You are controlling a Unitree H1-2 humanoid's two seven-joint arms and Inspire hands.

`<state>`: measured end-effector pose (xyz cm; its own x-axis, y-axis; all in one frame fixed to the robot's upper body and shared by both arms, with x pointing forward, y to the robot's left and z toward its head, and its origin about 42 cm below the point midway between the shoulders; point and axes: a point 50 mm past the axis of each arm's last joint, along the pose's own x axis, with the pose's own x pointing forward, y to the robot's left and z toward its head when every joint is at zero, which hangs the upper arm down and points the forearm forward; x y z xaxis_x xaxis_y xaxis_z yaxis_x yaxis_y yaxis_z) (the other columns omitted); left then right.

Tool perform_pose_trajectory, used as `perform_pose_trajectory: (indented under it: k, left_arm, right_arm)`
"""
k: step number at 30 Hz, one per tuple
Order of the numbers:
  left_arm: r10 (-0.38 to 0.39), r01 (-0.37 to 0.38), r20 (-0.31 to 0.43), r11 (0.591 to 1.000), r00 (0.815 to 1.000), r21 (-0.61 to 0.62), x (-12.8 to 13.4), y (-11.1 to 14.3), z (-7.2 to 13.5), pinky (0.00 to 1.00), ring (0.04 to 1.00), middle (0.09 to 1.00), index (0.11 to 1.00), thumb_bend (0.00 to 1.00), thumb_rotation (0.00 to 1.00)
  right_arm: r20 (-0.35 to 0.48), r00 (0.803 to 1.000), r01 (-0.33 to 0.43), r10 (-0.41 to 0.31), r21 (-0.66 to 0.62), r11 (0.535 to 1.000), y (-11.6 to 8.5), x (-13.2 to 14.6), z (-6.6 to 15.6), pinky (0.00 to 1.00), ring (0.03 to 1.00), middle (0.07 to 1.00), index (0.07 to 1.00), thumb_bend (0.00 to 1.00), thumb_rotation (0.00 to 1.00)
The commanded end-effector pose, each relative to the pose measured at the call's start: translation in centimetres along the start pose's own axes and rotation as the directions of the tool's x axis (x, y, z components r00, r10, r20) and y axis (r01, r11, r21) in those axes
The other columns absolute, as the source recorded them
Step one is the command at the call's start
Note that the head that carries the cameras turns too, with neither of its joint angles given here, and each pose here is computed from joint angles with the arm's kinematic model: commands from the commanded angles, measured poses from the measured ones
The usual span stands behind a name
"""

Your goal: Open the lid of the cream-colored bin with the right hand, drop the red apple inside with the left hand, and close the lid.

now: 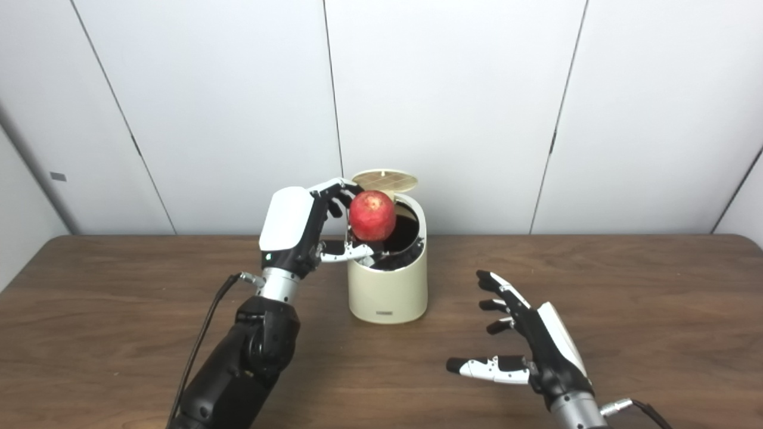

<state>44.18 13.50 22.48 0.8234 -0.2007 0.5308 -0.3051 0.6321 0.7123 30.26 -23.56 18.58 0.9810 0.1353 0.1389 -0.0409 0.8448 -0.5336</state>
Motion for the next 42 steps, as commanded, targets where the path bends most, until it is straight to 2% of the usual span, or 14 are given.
perform_pose_trajectory:
  k: [1,5,16,26,29,31,32,34,38,40,42]
  left_arm:
    - [0.057,-0.056,0.076,0.998,0.995,-0.013,1.6,1.7,1.3,0.41,0.498,0.572,0.650,0.88,0.28]
    - [0.058,-0.057,0.083,0.998,0.995,-0.019,1.5,1.9,1.4,0.41,0.495,0.570,0.648,0.89,0.32]
    - [0.070,-0.066,0.096,0.997,0.993,-0.042,1.5,2.2,1.7,0.42,0.502,0.575,0.658,0.93,0.40]
    - [0.070,-0.066,0.093,0.997,0.993,-0.046,1.6,2.3,1.6,0.41,0.499,0.577,0.661,0.95,0.39]
    - [0.074,-0.069,0.090,0.996,0.993,-0.058,1.4,2.4,1.5,0.41,0.503,0.584,0.664,0.92,0.40]
    - [0.089,-0.082,0.081,0.993,0.993,-0.089,1.1,2.5,1.3,0.40,0.499,0.584,0.662,0.82,0.42]
    - [0.105,-0.095,0.068,0.987,0.992,-0.131,0.9,2.6,1.2,0.40,0.497,0.584,0.660,0.80,0.42]
    - [0.137,-0.125,0.048,0.972,0.989,-0.200,0.6,3.1,1.0,0.40,0.501,0.577,0.635,0.70,0.36]
    - [0.190,-0.172,0.013,0.915,0.982,-0.364,-0.4,4.7,0.2,0.35,0.497,0.582,0.619,0.64,0.24]
    - [0.196,-0.186,-0.027,0.867,0.980,-0.463,-0.9,5.6,-0.2,0.34,0.497,0.580,0.615,0.63,0.19]
    - [0.192,-0.193,-0.060,0.815,0.980,-0.546,-1.5,6.8,-0.9,0.40,0.533,0.600,0.632,0.59,0.17]
  right_arm:
    - [0.088,0.996,0.035,-0.035,-0.002,0.999,-0.7,0.7,1.5,0.60,0.780,0.878,0.888,0.68,0.18]
    - [0.093,0.995,0.031,-0.032,0.008,0.999,-0.7,0.8,1.5,0.58,0.777,0.872,0.886,0.67,0.15]
    - [0.093,0.995,0.027,-0.027,0.005,1.000,-0.6,1.0,1.5,0.58,0.776,0.872,0.886,0.67,0.18]
    - [0.093,0.995,0.025,-0.026,0.010,1.000,-0.5,0.9,1.6,0.58,0.775,0.876,0.886,0.66,0.16]
    - [0.091,0.995,0.026,-0.027,0.009,1.000,-0.4,0.8,1.6,0.59,0.778,0.875,0.885,0.66,0.16]
    - [0.089,0.996,0.026,-0.027,0.013,1.000,-0.4,0.8,1.5,0.59,0.782,0.876,0.885,0.66,0.15]
    - [0.089,0.996,0.027,-0.028,0.016,1.000,-0.4,0.8,1.5,0.60,0.783,0.876,0.885,0.66,0.15]
    - [0.089,0.996,0.029,-0.030,0.016,0.999,-0.4,0.7,1.4,0.60,0.784,0.878,0.885,0.67,0.15]
    - [0.084,0.996,0.032,-0.032,0.008,0.999,-0.4,0.7,1.2,0.60,0.783,0.880,0.883,0.66,0.14]
    - [0.086,0.996,0.032,-0.033,0.006,0.999,-0.4,0.8,1.0,0.59,0.782,0.880,0.882,0.66,0.14]
    - [0.083,0.996,0.033,-0.034,0.009,0.999,-0.5,0.8,0.8,0.59,0.781,0.882,0.883,0.66,0.15]
